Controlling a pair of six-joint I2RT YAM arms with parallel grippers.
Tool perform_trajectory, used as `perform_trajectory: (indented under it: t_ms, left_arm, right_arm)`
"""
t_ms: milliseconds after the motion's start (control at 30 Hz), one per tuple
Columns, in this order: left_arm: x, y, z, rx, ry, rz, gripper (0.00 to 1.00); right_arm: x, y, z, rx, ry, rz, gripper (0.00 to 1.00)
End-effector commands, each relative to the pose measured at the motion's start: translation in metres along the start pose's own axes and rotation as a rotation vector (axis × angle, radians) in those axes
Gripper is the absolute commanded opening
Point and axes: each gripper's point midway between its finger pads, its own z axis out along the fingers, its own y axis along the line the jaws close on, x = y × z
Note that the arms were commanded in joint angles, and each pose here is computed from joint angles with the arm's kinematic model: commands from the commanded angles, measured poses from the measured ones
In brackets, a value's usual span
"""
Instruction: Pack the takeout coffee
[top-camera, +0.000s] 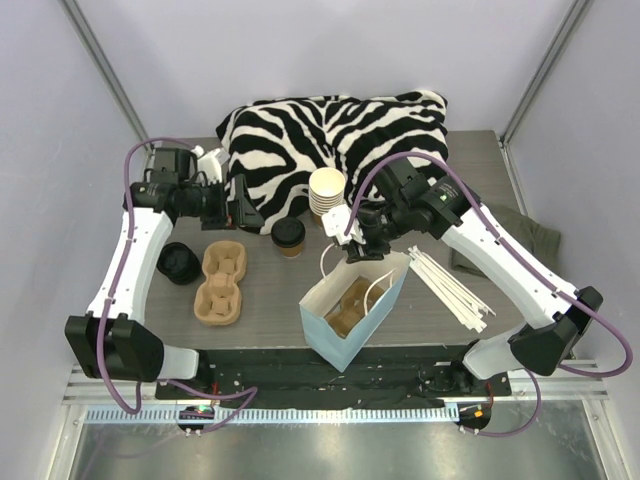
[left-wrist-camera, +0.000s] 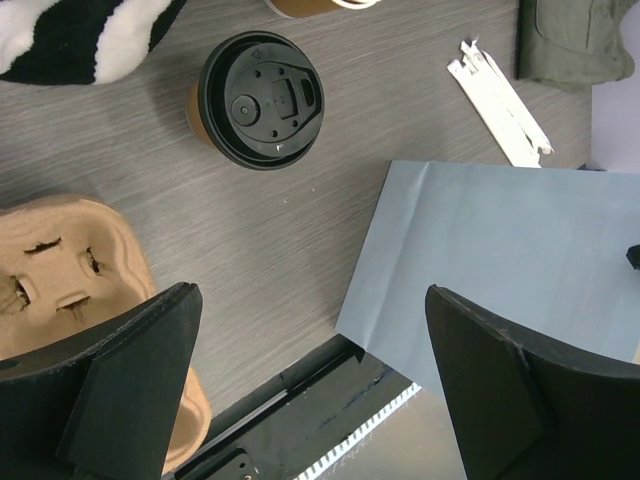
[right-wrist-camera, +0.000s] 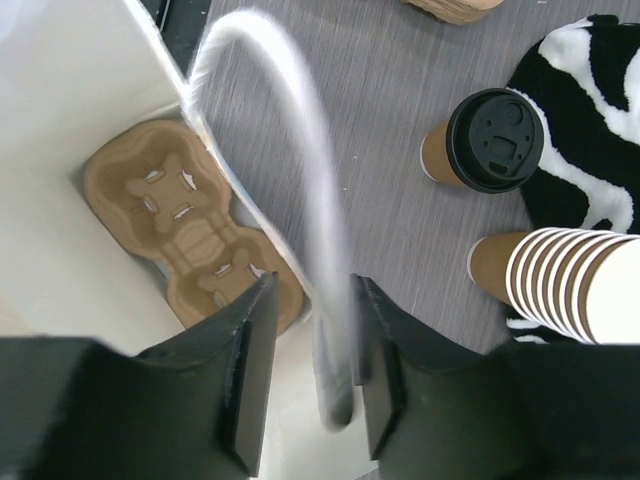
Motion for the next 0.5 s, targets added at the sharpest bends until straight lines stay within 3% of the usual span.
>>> perform_trajectory:
  t_ms: [0, 233, 467]
  left_arm:
    - [-0.019, -0.006, -0.002, 0.031, -0.037, 0.057, 1.00]
    - [-0.038, -0.005, 0.009, 0.012, -0.068, 0.139, 1.00]
    - [-0.040, 0.004, 0.046, -0.226, -0.057, 0.447, 0.97]
  right_arm:
    - [-0.003, 0.005, -0.007, -0.002, 0.003, -0.015, 0.36]
    - [-0.001, 0.005, -0.018, 0.058, 0.037, 0.054, 0.01]
    - [0.002, -0.014, -0.036, 0.267, 0.067, 0.287, 0.01]
